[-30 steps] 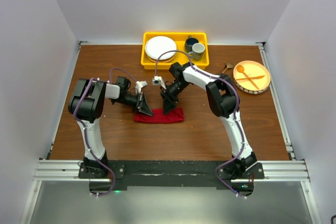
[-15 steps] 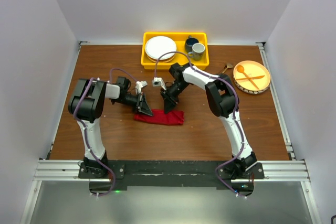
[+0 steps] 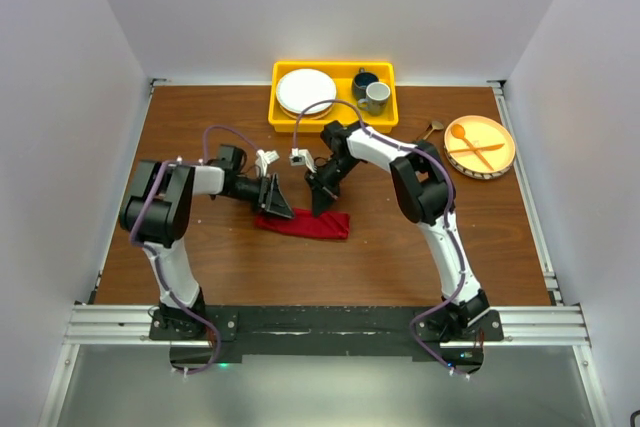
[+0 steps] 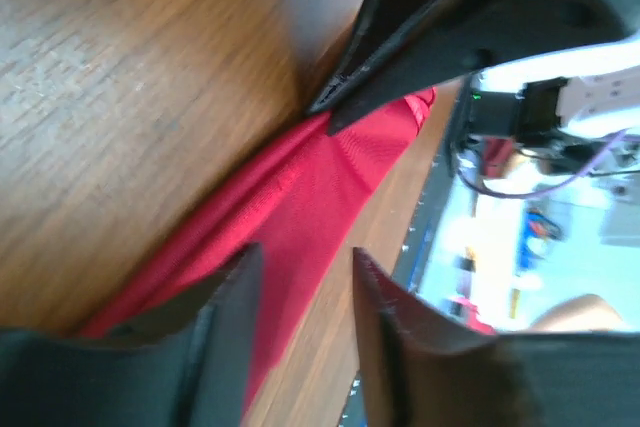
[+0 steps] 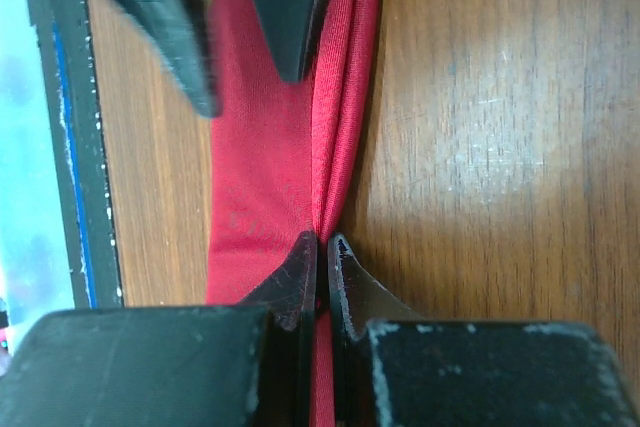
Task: Fold the napkin into a case and place the utensils inside
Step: Pick up the smaller rectangle-folded napkin from the center of the board, then turn over the smaller rectangle-folded napkin at the center of the board.
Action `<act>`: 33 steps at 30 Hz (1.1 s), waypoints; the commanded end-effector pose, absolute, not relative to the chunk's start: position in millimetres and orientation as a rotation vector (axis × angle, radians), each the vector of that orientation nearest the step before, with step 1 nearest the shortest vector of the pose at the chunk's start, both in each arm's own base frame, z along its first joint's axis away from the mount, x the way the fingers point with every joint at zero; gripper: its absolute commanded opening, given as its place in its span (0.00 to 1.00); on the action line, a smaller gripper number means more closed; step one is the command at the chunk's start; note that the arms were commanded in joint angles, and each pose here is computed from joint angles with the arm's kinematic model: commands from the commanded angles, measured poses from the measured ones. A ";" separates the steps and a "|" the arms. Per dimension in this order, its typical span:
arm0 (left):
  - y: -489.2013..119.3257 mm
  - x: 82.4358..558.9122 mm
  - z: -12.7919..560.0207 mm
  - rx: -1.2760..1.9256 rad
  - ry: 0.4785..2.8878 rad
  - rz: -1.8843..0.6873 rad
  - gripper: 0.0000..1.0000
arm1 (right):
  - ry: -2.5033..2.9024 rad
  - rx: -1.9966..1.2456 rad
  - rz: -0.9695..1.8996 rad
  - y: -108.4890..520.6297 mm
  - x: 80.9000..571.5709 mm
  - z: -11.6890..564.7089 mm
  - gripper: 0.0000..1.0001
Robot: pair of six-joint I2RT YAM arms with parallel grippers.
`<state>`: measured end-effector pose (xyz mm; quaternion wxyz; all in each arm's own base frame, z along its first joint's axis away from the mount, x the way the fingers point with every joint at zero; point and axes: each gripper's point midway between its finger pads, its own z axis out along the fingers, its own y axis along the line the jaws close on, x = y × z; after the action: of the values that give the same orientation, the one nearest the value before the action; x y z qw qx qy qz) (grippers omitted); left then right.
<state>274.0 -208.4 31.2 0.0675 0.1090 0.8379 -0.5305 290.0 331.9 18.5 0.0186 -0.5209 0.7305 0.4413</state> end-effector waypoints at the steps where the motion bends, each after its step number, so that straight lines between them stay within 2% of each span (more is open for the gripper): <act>1: -192.5 312.3 64.3 0.414 2.365 -1.340 0.70 | 2.165 -1.634 1.129 333.4 315.7 45.9 0.00; 2: -189.4 317.9 75.0 0.419 2.336 -1.322 0.78 | 2.170 -1.629 1.055 327.8 320.4 49.7 0.00; 3: -181.6 332.4 97.2 0.426 2.275 -1.272 0.80 | 2.151 -1.629 1.012 326.6 324.7 53.7 0.00; 4: -175.6 339.1 107.0 0.424 2.253 -1.238 0.95 | 2.110 -1.618 0.954 329.0 335.6 57.5 0.00; 5: -161.8 348.5 115.6 0.392 2.235 -1.199 1.00 | 2.127 -1.611 0.889 323.0 339.3 54.3 0.00; 9: -120.2 377.2 152.2 0.340 2.158 -1.055 1.00 | 2.014 -1.569 0.669 318.5 368.3 84.4 0.00; 15: -79.8 382.9 155.8 0.284 2.182 -0.952 1.00 | 1.834 -1.430 0.327 309.6 420.3 121.7 0.00; 17: -71.3 384.7 155.7 0.258 2.187 -0.928 1.00 | 1.810 -1.426 0.270 307.9 415.8 115.3 0.00; 18: -69.6 385.4 155.0 0.254 2.187 -0.922 1.00 | 1.745 -1.373 0.189 307.6 426.8 131.9 0.00; 19: -65.8 386.2 154.1 0.240 2.192 -0.911 1.00 | 1.719 -1.429 0.150 310.0 412.7 116.4 0.00; 21: -62.8 386.7 152.0 0.230 2.197 -0.904 1.00 | 1.641 -1.418 0.015 311.2 416.6 118.1 0.00; 25: -58.4 387.8 152.8 0.215 2.197 -0.897 1.00 | 1.563 -1.467 -0.073 323.4 390.4 98.9 0.00; 33: -57.0 384.6 151.4 0.206 2.199 -0.893 1.00 | 1.519 -1.501 -0.107 332.2 358.9 90.5 0.00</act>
<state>380.2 -61.8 135.7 0.3415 0.0626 0.8662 -0.3593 346.4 325.2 44.9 0.4093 -0.6440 0.6463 -0.0111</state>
